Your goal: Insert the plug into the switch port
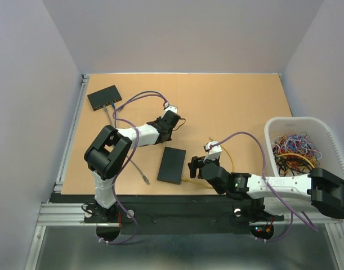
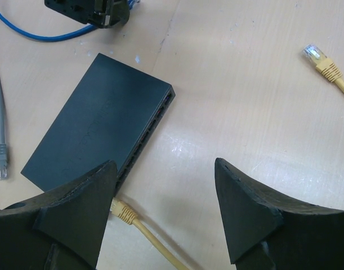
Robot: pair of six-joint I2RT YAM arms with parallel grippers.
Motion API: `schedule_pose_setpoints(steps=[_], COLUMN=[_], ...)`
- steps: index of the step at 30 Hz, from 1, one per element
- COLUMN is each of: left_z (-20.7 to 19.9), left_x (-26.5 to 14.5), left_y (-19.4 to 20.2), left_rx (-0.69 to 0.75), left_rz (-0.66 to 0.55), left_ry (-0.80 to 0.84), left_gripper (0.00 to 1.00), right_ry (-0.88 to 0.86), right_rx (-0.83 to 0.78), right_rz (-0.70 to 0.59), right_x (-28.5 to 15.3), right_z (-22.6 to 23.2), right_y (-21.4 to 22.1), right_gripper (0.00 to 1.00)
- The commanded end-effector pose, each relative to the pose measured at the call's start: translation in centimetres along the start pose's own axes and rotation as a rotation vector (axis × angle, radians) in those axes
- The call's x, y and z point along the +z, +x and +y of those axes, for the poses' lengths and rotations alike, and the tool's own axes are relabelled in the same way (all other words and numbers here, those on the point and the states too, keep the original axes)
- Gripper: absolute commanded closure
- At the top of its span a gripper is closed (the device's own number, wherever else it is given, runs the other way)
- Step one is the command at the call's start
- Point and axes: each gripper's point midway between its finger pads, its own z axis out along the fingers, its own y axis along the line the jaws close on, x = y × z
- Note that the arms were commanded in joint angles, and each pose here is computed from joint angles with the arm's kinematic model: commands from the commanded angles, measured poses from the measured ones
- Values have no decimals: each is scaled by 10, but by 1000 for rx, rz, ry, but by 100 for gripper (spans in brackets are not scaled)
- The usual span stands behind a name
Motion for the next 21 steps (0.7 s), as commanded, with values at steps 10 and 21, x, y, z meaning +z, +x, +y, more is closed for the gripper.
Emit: schedule_pose_setpoints(steps=[10, 21], left_z=[1, -32], left_x=[-10, -185], left_y=[-26, -118], left_rx=[-75, -225], left_rz=[-40, -444], left_ry=[85, 651], left_gripper=[98, 100], right_ry=[14, -131], right_rx=[49, 111], right_rz=[-55, -209], right_x=[-2, -25], right_z=[-2, 35], right_y=[-14, -97], right_gripper=[27, 28])
